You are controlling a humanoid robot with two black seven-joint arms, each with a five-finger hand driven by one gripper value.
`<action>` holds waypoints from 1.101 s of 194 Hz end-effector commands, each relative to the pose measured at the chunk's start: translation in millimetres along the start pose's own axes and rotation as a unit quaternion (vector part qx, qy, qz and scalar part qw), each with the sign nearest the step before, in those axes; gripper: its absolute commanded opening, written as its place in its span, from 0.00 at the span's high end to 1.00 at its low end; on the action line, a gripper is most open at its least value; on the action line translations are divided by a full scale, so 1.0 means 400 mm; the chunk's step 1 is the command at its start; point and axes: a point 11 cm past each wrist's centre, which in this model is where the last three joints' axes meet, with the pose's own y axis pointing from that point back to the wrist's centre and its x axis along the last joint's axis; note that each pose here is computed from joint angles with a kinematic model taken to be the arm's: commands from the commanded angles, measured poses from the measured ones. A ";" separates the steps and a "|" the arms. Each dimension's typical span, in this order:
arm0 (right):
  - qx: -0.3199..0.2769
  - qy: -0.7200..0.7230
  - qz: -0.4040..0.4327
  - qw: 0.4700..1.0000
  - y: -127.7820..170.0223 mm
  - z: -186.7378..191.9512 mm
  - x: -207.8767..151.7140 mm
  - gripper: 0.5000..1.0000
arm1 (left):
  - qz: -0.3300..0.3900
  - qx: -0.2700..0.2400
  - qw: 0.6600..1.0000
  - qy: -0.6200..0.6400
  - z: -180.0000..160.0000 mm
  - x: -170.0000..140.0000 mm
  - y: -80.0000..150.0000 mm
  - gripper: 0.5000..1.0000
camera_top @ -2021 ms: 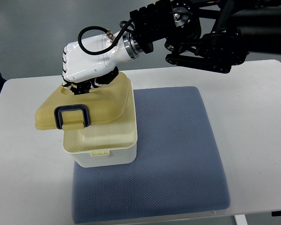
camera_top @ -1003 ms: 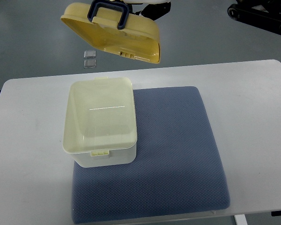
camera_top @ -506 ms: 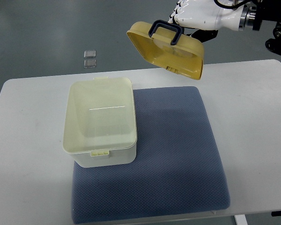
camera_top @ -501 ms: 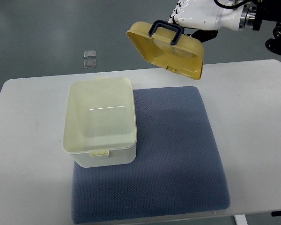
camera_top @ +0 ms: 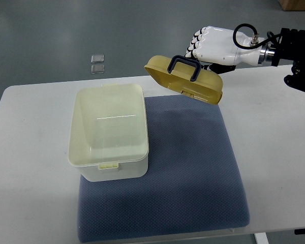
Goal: Open white storage box with right hand
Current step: 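Carry the lid away from the box and lower it onto the cushion, then open the right hand to release the lid on the cushion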
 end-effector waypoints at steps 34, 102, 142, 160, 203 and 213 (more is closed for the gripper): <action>0.018 0.004 -0.005 1.000 0.008 -0.042 -0.057 1.00 | 0.000 0.000 1.000 0.000 -0.001 0.000 0.000 0.00; 0.025 -0.008 -0.019 0.999 0.022 -0.069 -0.103 1.00 | 0.000 0.000 1.000 0.000 0.001 0.000 0.000 0.00; 0.030 -0.018 -0.027 0.999 0.027 -0.090 -0.133 0.95 | 0.000 0.000 1.000 0.000 0.001 0.000 0.000 0.00; 0.032 -0.020 -0.029 0.999 0.027 -0.096 -0.139 0.73 | 0.000 0.000 1.000 0.000 -0.001 0.000 0.000 0.00; 0.031 -0.025 -0.031 0.999 0.030 -0.100 -0.149 0.45 | 0.000 0.000 1.000 0.000 -0.001 0.000 0.000 0.00; 0.029 -0.025 -0.029 0.999 0.031 -0.098 -0.147 0.38 | 0.000 0.000 1.000 0.000 0.001 0.000 0.000 0.00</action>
